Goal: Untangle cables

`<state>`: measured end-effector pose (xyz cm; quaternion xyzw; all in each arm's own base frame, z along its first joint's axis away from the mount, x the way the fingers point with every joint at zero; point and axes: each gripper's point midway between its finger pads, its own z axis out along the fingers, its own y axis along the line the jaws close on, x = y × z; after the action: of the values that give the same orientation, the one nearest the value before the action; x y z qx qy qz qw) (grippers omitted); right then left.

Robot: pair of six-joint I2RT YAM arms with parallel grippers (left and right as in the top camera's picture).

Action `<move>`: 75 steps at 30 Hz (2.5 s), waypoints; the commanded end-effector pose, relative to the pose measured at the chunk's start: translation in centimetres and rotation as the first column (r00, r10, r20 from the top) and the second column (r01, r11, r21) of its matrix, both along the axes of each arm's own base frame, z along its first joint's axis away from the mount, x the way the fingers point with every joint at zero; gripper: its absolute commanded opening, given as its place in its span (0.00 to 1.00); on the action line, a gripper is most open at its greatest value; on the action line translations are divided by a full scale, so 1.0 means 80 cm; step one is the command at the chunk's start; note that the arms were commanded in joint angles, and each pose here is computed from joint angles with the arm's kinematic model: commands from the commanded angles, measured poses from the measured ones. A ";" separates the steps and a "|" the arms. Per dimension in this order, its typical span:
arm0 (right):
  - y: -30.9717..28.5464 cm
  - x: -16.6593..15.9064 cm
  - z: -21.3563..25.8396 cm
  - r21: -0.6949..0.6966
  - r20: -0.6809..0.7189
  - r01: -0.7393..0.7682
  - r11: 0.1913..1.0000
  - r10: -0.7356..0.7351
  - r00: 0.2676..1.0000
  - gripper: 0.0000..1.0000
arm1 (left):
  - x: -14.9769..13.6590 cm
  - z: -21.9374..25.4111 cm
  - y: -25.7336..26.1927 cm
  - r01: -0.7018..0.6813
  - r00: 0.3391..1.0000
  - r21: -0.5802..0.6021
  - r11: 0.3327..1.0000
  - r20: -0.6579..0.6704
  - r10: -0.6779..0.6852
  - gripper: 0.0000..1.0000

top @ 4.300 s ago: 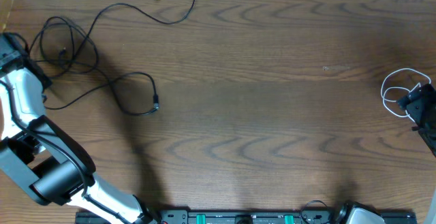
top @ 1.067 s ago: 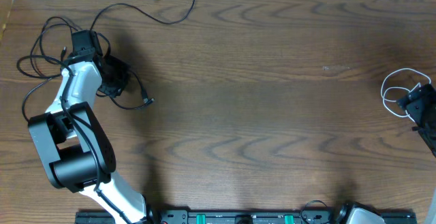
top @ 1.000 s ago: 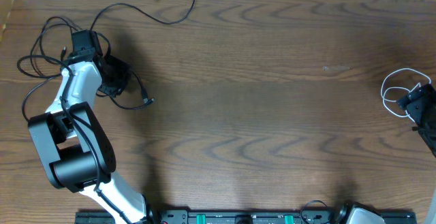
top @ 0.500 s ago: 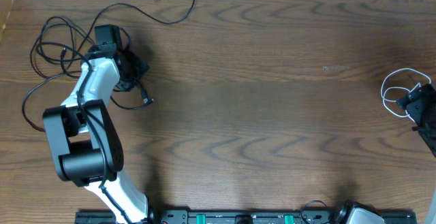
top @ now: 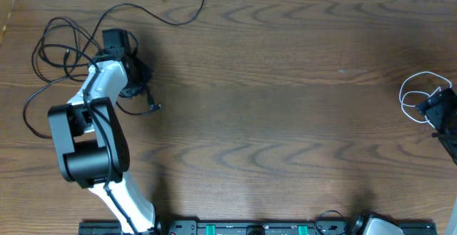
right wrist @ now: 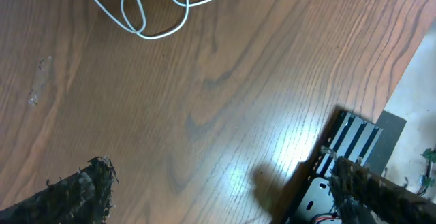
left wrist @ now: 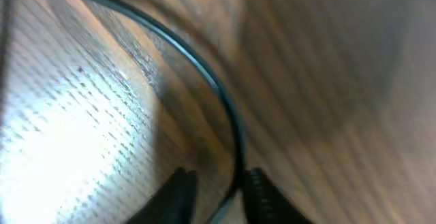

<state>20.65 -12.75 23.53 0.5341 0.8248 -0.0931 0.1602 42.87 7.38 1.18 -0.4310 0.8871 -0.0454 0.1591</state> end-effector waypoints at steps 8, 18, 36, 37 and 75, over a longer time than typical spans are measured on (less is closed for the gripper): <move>-0.003 -0.002 0.001 -0.006 0.003 0.022 1.000 -0.022 1.000 0.99 | 0.017 0.024 0.004 0.028 0.998 0.022 0.999 0.049 -0.030 0.08; -0.003 -0.002 0.001 -0.006 0.003 0.022 1.000 -0.022 1.000 0.99 | 0.061 0.121 -0.028 -0.026 0.961 -0.199 0.980 0.266 0.080 0.32; -0.003 -0.002 0.001 -0.006 0.003 0.022 1.000 -0.022 1.000 0.99 | -0.106 0.046 0.040 -0.014 0.955 0.206 0.978 -0.288 0.075 0.50; -0.003 -0.002 0.001 -0.006 0.003 0.022 1.000 -0.022 1.000 0.99 | -0.110 0.039 0.039 -0.014 0.953 0.201 0.980 -0.295 0.074 0.50; -0.003 -0.002 0.001 -0.006 0.003 0.021 1.000 -0.021 1.000 0.99 | -0.120 -0.053 0.000 -0.021 0.958 0.030 0.999 -0.285 0.028 0.08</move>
<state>20.65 -12.75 23.53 0.5341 0.8248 -0.0931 0.1602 34.36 8.04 -0.40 -0.4427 0.8929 0.0396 0.0715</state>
